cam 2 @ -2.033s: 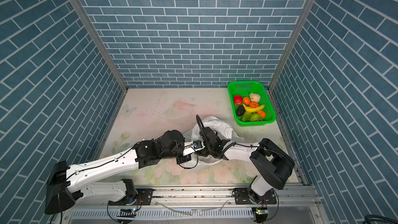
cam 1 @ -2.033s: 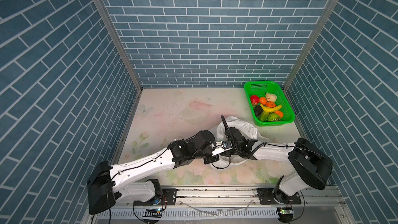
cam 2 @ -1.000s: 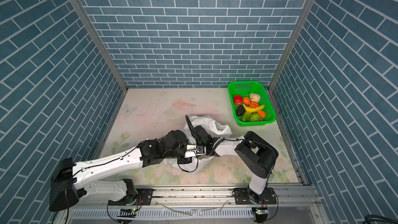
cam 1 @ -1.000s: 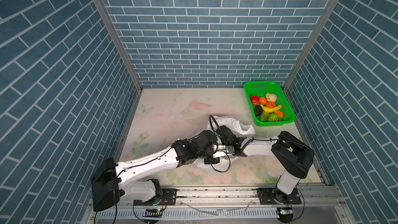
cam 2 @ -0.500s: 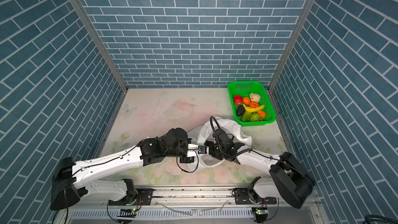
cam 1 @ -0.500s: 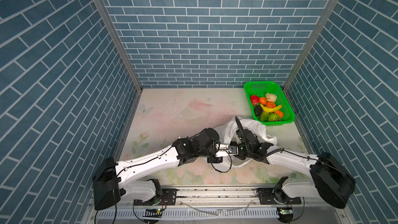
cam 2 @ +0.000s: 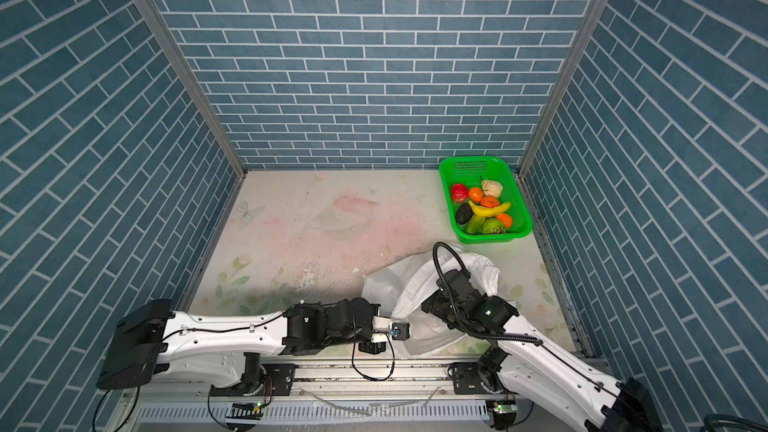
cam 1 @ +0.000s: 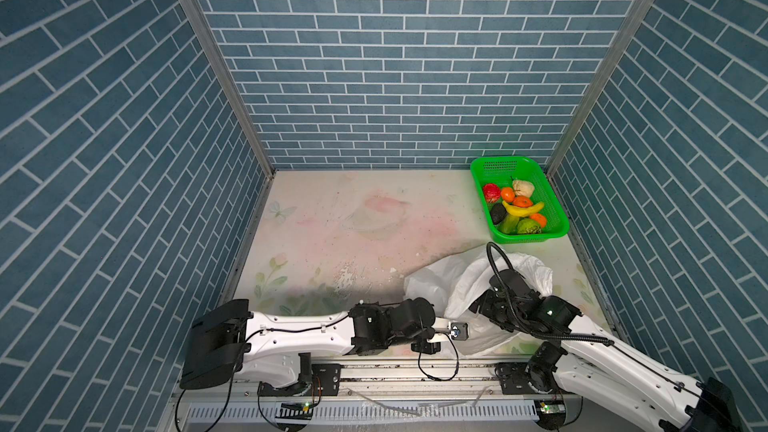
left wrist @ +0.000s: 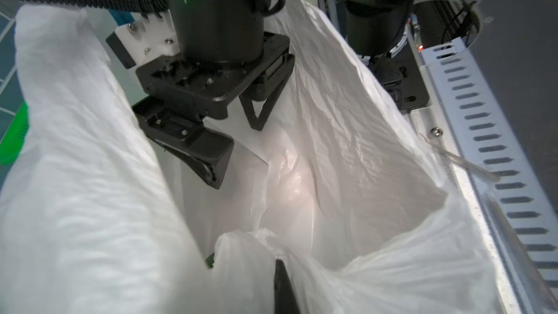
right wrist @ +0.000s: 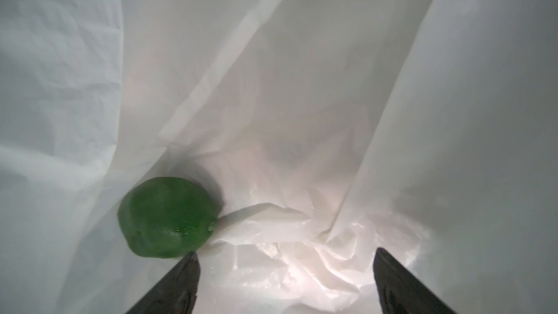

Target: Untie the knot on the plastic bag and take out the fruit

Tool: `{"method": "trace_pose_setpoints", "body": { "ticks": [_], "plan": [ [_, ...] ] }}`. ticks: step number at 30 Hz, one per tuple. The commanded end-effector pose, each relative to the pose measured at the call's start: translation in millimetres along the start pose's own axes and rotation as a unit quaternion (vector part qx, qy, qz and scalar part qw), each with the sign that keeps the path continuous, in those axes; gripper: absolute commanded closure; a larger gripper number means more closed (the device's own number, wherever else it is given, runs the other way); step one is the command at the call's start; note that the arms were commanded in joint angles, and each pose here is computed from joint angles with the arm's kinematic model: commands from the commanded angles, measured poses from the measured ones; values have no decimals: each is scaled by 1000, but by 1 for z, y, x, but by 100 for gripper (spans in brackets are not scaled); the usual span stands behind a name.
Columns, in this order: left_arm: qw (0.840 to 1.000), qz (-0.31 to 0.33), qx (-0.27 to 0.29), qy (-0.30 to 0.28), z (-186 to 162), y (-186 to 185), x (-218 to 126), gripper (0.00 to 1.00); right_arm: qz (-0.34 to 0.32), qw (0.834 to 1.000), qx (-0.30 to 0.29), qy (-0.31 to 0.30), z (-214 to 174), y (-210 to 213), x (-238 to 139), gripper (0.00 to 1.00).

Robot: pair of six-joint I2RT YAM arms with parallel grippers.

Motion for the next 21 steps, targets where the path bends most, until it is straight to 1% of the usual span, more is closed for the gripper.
{"method": "trace_pose_setpoints", "body": {
  "ticks": [1, 2, 4, 5, 6, 7, 9, 12, 14, 17, 21],
  "plan": [
    [996, 74, -28, -40, 19, 22, -7, 100, 3, 999, -36, 24, -2, 7, 6, 10],
    [996, 78, -27, -38, 18, 23, -8, 100, 15, 999, -43, 30, -2, 12, 10, 10],
    [995, 86, -31, -36, 17, 26, -11, 100, 17, 998, -46, 35, -3, 15, 17, 10],
    [995, 86, -33, -28, 8, 24, -11, 100, 18, 998, -47, 34, -3, 15, 19, 10],
    [995, 88, -36, -28, 7, 25, -12, 100, 36, 997, -49, 43, -6, 20, 21, 10],
    [995, 92, -38, -26, 5, 26, -13, 100, 47, 997, -49, 39, -5, 23, 22, 10],
    [994, 96, -45, -25, 2, 29, -15, 100, 89, 994, -54, 27, -1, 37, 24, 10],
    [992, 100, -69, -25, -3, 35, -18, 100, 108, 991, -69, 29, 4, 50, 26, 10],
    [990, 110, -85, -27, -9, 40, -21, 100, 93, 993, -70, 28, 3, 46, 28, 10],
    [984, 139, -111, -31, -17, 53, -29, 100, 36, 998, -41, 31, -5, 19, 29, 10],
    [979, 148, -136, -21, -20, 57, -36, 100, -63, 998, 2, 5, -11, -25, 15, 10]
  ]
}}
Point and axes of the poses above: each gripper's point midway between its finger pads, its own x axis out along the fingers, its own y axis along the line the jaws close on, z = x × y, the point moved 3 cm from there along -x, back along the fingers, and after that the axes turned 13 degrees about -x, right-handed, at the moved point
